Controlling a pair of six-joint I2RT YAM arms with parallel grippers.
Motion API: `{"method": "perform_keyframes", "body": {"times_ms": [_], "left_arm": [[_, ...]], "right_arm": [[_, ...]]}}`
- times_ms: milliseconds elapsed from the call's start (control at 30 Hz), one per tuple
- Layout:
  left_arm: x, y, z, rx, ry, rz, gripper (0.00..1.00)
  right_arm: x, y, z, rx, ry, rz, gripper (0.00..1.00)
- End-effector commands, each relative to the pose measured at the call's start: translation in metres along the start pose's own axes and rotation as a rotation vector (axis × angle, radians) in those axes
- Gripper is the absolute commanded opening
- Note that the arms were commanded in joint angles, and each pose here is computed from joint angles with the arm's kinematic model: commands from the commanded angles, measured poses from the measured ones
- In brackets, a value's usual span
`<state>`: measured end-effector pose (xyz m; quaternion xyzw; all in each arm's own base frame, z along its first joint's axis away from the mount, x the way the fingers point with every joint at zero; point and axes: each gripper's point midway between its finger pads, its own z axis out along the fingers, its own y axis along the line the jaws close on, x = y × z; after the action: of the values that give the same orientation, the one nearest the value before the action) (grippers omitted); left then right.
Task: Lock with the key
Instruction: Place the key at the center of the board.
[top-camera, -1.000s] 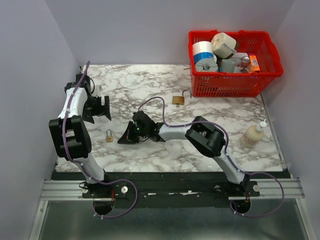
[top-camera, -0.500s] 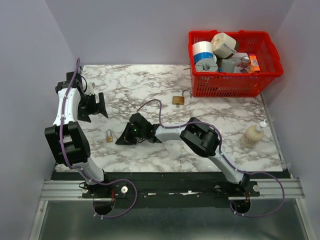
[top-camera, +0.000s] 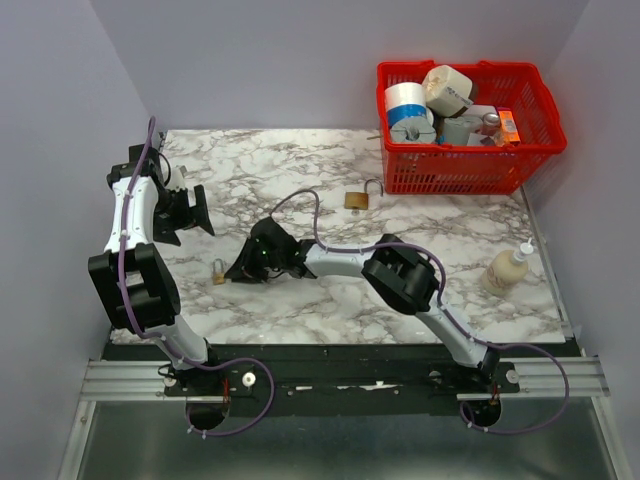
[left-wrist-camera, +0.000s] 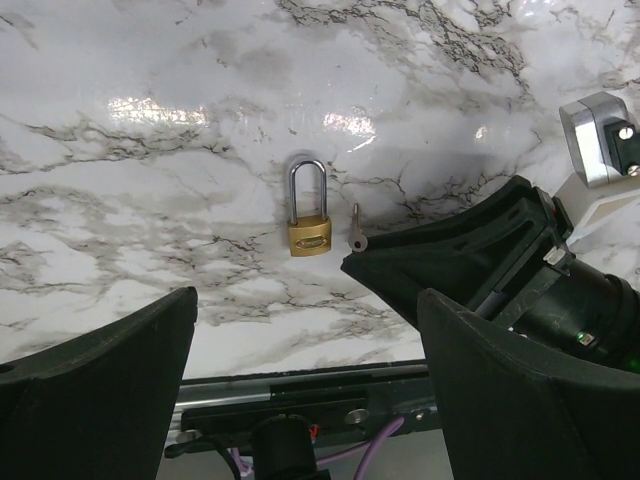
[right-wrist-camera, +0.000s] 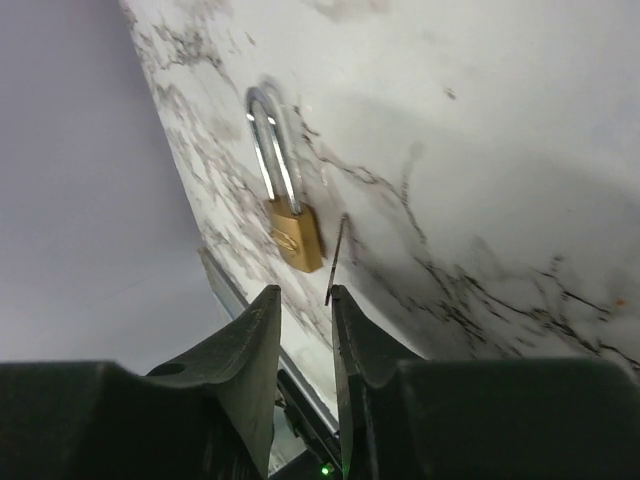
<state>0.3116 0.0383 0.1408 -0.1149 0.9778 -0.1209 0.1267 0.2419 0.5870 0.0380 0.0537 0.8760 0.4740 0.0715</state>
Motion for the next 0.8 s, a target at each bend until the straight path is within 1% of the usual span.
{"method": "perform_keyframes", "body": {"times_ms": [0,33,67,100,200,333,433,467,500,533,567,600,633,667,700,733,767], "left_arm": [[-0.001,-0.003,-0.010,0.013,-0.022,-0.019,0.99],[-0.001,-0.002,-0.009,0.013,-0.018,-0.021,0.99],[-0.001,-0.002,-0.009,0.013,-0.019,-0.020,0.99],[-0.001,-0.002,-0.008,0.010,-0.018,-0.022,0.99],[-0.002,-0.002,-0.008,0.014,-0.018,-0.025,0.99],[-0.003,-0.003,-0.008,0.019,-0.022,-0.022,0.99],[-0.007,-0.008,-0.012,0.043,-0.050,-0.003,0.99],[-0.008,-0.015,-0.014,0.076,-0.061,0.004,0.99],[-0.010,-0.017,-0.018,0.092,-0.081,0.025,0.99],[-0.014,-0.022,-0.019,0.116,-0.102,0.040,0.99],[-0.016,-0.029,-0.025,0.148,-0.127,0.055,0.99],[-0.018,-0.032,-0.029,0.167,-0.145,0.062,0.99],[-0.024,-0.034,-0.034,0.183,-0.179,0.076,0.99],[-0.028,-0.039,-0.041,0.208,-0.208,0.086,0.99],[-0.030,-0.048,-0.046,0.254,-0.227,0.096,0.99],[-0.037,-0.051,-0.052,0.270,-0.261,0.111,0.99],[-0.040,-0.056,-0.058,0.288,-0.287,0.128,0.99]], "right_arm": [[-0.002,-0.020,0.009,0.120,-0.022,-0.041,0.36],[-0.004,-0.021,0.009,0.130,-0.023,-0.046,0.38],[-0.006,-0.010,0.008,0.118,-0.027,-0.067,0.39],[-0.006,-0.018,0.007,0.164,-0.024,-0.064,0.40],[-0.004,-0.021,0.004,0.190,-0.015,-0.067,0.42],[0.003,-0.020,-0.002,0.181,0.016,-0.070,0.43],[0.002,-0.002,-0.012,0.118,0.018,-0.159,0.43],[0.001,0.004,-0.016,0.096,0.016,-0.221,0.43],[-0.003,0.027,-0.028,0.042,-0.006,-0.266,0.46],[-0.002,0.030,-0.034,0.030,-0.009,-0.304,0.47],[-0.004,0.035,-0.040,0.014,-0.016,-0.382,0.48],[-0.011,0.057,-0.056,-0.028,-0.043,-0.430,0.51],[-0.010,0.061,-0.063,-0.046,-0.038,-0.475,0.53],[-0.013,0.060,-0.071,-0.051,-0.039,-0.557,0.55],[-0.019,0.061,-0.079,-0.059,-0.044,-0.598,0.60],[-0.020,0.075,-0.097,-0.101,-0.043,-0.655,0.63],[-0.023,0.064,-0.104,-0.089,-0.037,-0.752,0.64]]}}
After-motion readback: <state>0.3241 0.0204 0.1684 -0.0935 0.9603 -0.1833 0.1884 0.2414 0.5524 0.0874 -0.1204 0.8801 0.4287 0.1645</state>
